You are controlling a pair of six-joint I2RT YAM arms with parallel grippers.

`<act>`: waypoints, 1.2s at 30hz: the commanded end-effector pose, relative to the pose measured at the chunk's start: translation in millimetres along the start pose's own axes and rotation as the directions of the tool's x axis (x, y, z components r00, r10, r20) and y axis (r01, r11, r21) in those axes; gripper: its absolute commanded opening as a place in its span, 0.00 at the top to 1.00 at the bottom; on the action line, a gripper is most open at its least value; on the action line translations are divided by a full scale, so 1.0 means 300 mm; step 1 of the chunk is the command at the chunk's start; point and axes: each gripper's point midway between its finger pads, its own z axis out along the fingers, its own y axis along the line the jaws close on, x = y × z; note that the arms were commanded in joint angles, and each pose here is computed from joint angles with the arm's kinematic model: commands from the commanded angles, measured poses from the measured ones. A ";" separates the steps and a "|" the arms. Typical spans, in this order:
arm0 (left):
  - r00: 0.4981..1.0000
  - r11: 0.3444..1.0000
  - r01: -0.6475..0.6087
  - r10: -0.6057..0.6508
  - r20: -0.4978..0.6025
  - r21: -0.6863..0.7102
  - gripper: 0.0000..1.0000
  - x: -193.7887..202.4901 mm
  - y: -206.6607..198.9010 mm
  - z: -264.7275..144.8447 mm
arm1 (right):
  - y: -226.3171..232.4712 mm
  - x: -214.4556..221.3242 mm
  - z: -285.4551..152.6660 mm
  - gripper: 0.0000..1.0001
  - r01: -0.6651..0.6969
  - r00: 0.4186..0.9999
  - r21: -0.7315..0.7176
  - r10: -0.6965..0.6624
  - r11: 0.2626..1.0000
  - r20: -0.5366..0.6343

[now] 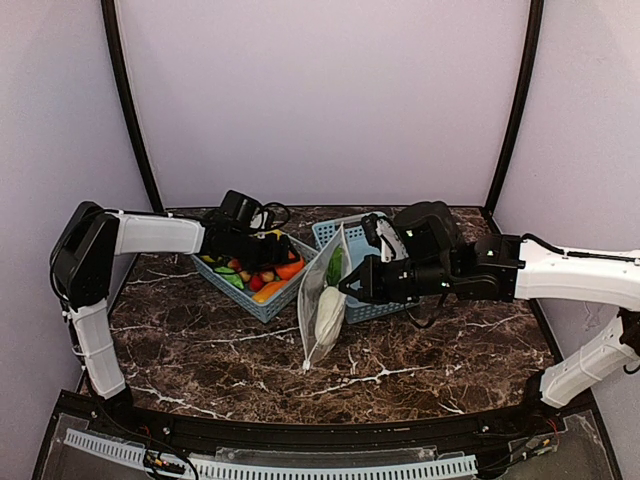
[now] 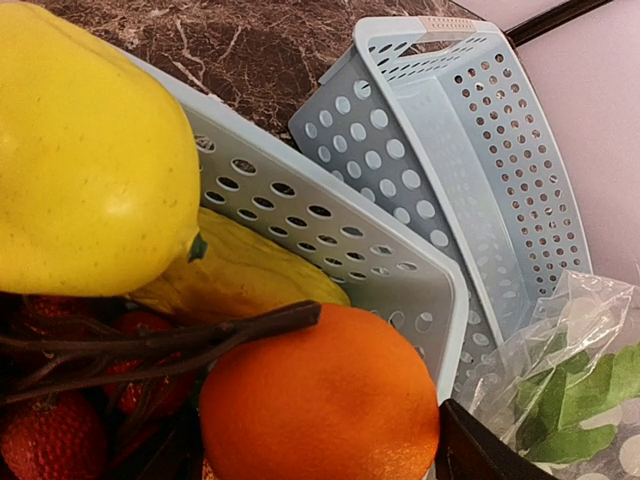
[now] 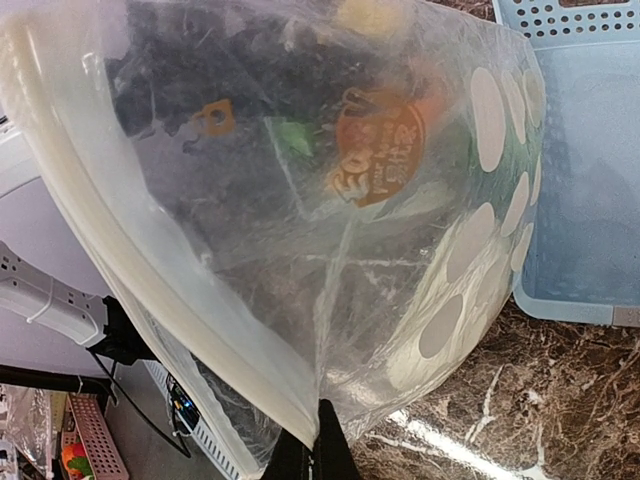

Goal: Place the food in the zip-top bag and seal the zipper
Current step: Pick up the fake fruit from the bin.

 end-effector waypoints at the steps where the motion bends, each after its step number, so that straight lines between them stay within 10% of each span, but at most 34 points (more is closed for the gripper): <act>1: 1.000 0.999 0.005 -0.006 -0.015 -0.032 0.25 0.006 0.025 0.007 | 0.019 -0.037 -0.002 1.00 0.009 1.000 -0.019 -0.008 1.000 0.028; 23: 0.967 0.995 -0.085 0.072 0.245 0.044 0.38 -0.078 -0.095 -0.288 | 0.027 -0.041 -0.006 1.00 0.019 1.000 -0.035 -0.018 0.999 0.025; 36: 0.874 0.875 -0.404 0.283 0.396 0.266 0.40 0.056 -0.393 -0.664 | 0.019 -0.060 -0.011 1.00 0.012 0.999 -0.026 -0.011 1.000 0.042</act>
